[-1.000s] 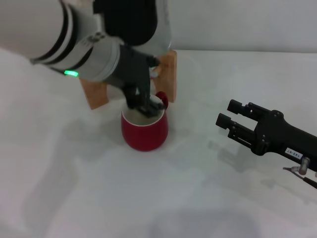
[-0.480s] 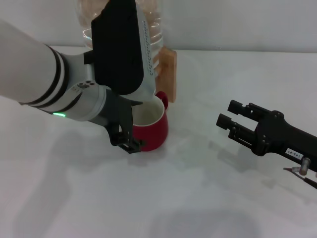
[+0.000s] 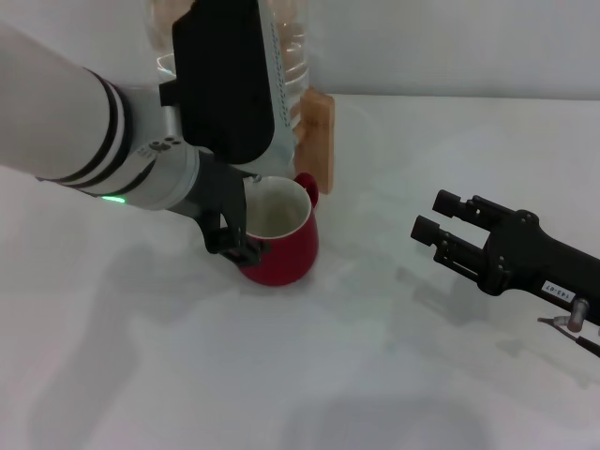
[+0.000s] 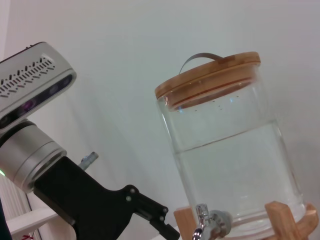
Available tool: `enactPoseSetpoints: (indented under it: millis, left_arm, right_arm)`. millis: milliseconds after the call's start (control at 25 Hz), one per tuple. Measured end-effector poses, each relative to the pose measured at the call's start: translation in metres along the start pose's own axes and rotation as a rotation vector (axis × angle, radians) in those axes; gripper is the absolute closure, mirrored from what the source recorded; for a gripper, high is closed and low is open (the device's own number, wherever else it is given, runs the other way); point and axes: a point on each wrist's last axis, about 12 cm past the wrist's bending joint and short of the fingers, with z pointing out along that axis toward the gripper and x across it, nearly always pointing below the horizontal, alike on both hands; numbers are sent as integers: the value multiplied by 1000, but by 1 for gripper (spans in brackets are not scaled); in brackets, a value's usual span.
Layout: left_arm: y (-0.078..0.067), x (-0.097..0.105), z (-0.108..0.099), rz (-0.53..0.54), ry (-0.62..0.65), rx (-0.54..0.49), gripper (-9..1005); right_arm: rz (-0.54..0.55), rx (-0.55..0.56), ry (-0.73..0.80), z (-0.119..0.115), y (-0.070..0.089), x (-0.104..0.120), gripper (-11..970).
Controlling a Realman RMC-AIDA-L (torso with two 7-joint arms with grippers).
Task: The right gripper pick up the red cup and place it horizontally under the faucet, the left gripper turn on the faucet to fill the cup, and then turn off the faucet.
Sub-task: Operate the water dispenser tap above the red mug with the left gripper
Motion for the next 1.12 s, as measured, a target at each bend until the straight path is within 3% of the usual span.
enactPoseSetpoints:
  millis: [1120]
  left_arm:
    - [6, -20, 5, 56, -25, -25, 109]
  right_arm:
    - [1, 1, -2, 0, 0, 0, 401]
